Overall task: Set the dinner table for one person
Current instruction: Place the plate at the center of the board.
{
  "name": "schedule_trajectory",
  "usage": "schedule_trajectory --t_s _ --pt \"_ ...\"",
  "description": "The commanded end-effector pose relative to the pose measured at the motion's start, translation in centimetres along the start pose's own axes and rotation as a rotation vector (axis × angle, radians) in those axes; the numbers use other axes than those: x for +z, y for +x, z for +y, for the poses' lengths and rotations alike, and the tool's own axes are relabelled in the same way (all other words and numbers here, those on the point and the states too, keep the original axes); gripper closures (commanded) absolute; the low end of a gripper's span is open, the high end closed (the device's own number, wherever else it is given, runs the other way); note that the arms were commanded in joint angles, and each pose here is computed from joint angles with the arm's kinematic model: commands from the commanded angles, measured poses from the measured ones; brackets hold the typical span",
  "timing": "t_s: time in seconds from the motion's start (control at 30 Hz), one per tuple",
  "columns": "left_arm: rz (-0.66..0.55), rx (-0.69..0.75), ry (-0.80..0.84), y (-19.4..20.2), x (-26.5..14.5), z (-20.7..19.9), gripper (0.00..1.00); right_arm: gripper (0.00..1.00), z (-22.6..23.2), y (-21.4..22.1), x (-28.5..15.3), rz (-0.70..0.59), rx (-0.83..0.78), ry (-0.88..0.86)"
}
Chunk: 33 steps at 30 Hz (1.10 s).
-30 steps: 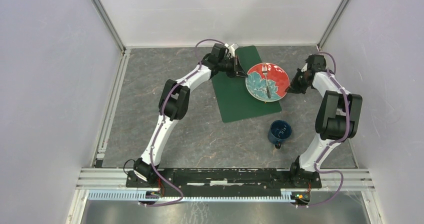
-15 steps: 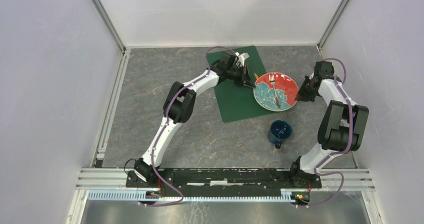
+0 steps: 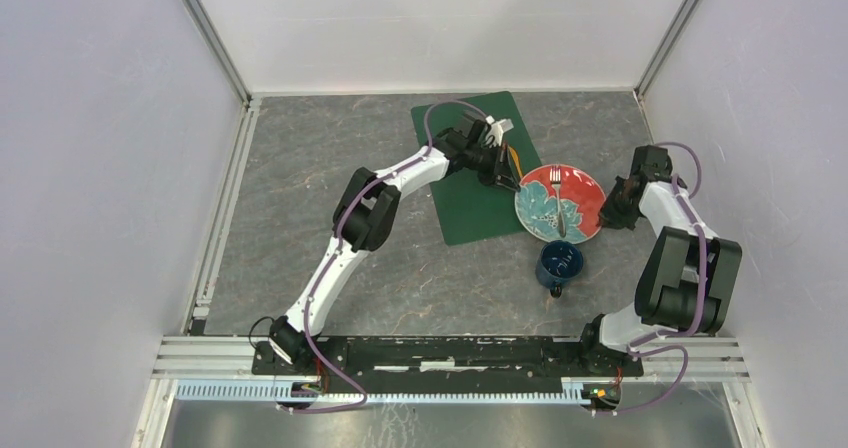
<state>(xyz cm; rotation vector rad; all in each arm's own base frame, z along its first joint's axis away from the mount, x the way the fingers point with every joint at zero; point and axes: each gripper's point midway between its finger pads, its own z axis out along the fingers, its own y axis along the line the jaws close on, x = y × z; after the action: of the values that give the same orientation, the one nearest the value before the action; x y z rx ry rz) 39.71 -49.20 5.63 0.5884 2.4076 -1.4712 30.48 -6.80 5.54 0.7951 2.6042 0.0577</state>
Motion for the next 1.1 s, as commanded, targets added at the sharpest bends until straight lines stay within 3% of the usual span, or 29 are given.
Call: schedule_trajectory --t_s 0.0,0.67,0.9,0.97,1.07 --pt "-0.033 0.173 0.16 -2.2 -2.2 -8.3 0.98 1.0 -1.2 -0.9 -1.0 -0.074 0.026 0.047" --pt "0.024 0.202 0.177 0.3 -1.1 -10.1 0.98 1.0 -6.3 1.4 -2.5 -0.054 0.093 0.167" --pt "0.028 0.203 0.17 0.4 -1.1 -9.9 0.92 1.0 -5.5 -0.1 -2.4 -0.081 0.11 0.131" --pt "0.03 0.208 0.163 0.5 -1.1 -9.7 0.86 1.0 -5.1 -0.6 -2.3 -0.084 0.11 0.117" --pt "0.027 0.207 0.157 0.4 -1.1 -9.6 0.81 0.9 -4.7 -1.1 -2.1 -0.091 0.112 0.098"
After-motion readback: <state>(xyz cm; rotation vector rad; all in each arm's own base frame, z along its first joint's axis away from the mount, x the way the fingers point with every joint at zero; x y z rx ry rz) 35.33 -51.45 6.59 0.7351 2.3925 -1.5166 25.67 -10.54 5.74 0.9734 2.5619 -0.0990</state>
